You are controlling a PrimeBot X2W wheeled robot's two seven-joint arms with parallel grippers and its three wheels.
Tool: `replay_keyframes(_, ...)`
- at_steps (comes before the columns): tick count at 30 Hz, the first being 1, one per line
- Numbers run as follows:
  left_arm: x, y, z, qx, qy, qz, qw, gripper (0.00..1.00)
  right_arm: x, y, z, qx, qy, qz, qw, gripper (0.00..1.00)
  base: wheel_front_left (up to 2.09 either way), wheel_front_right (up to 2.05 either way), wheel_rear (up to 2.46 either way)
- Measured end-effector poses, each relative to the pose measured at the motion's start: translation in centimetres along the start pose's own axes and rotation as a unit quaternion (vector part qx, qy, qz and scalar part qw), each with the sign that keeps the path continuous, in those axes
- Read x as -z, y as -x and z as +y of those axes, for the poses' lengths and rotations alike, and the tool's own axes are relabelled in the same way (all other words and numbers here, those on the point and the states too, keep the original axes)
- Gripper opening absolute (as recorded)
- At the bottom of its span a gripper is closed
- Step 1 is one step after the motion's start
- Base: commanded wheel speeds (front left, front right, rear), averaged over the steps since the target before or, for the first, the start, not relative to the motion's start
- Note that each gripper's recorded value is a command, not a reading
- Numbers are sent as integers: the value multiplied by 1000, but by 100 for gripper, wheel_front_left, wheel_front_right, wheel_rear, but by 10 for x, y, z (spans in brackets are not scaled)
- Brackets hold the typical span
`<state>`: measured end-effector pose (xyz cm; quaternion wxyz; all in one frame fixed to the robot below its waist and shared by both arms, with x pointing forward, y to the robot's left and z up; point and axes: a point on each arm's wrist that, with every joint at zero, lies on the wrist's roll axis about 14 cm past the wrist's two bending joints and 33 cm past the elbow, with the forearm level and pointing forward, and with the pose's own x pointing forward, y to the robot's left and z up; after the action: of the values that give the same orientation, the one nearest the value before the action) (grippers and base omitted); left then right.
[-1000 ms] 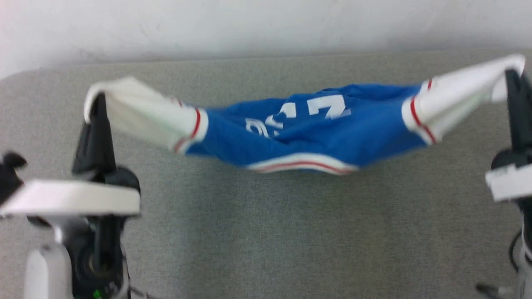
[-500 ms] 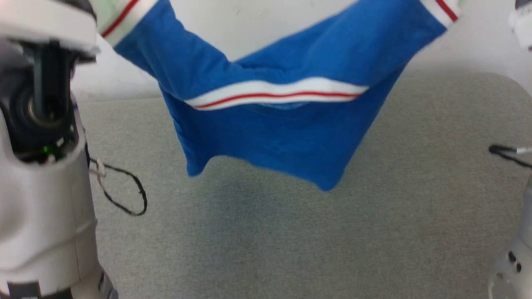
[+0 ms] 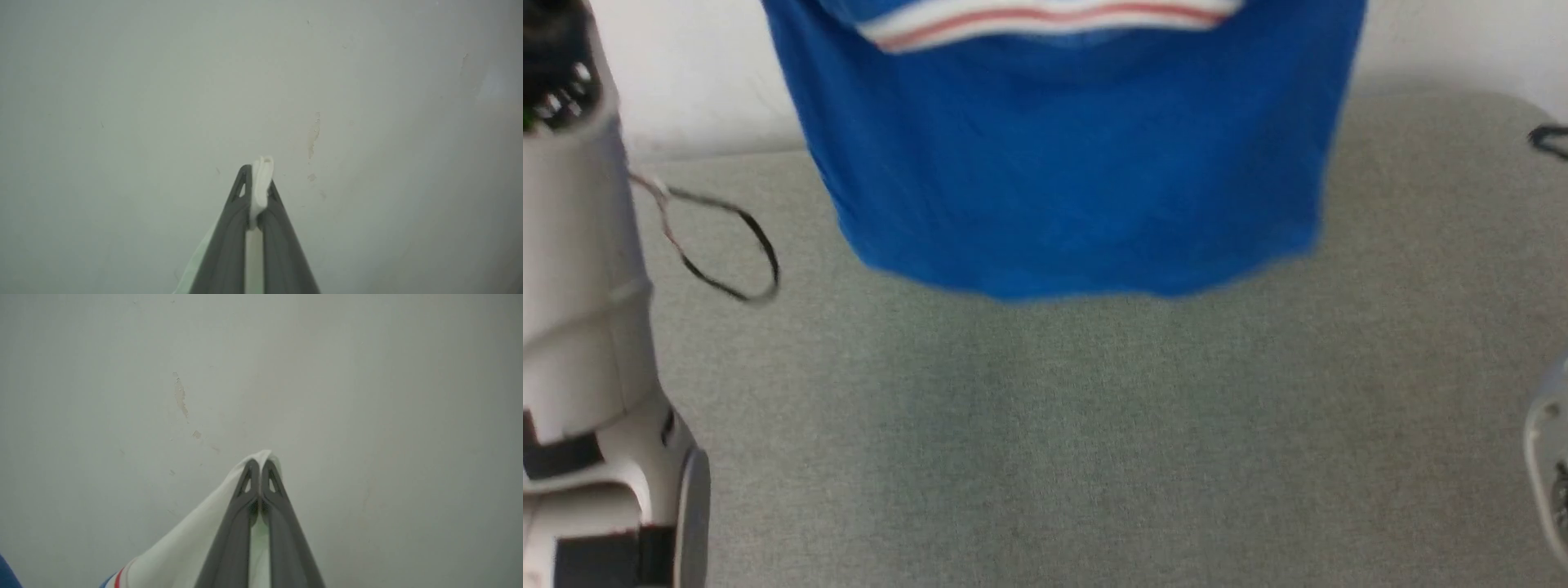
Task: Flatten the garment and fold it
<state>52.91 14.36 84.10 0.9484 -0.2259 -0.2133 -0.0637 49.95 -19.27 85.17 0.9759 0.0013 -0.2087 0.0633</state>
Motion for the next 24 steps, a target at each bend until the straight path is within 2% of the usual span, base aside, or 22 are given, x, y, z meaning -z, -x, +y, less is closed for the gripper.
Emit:
replay_keyframes(7,-2,-48,11,-20,-11,-64,998,0,20,-47,-23,26,31,-11,999,0,0,0,0)
replay_keyframes(12,11,-80,17,-8,8,-98,995,0,39,-75,-39,40,53,-25,998,0,0,0,0)
replay_keyframes(18,96,-101,56,-7,30,-49,998,0,123,-91,-53,46,44,17,998,0,0,0,0)
replay_keyframes(24,177,-93,79,20,52,18,998,0,201,-85,-57,32,27,58,997,0,0,0,0)
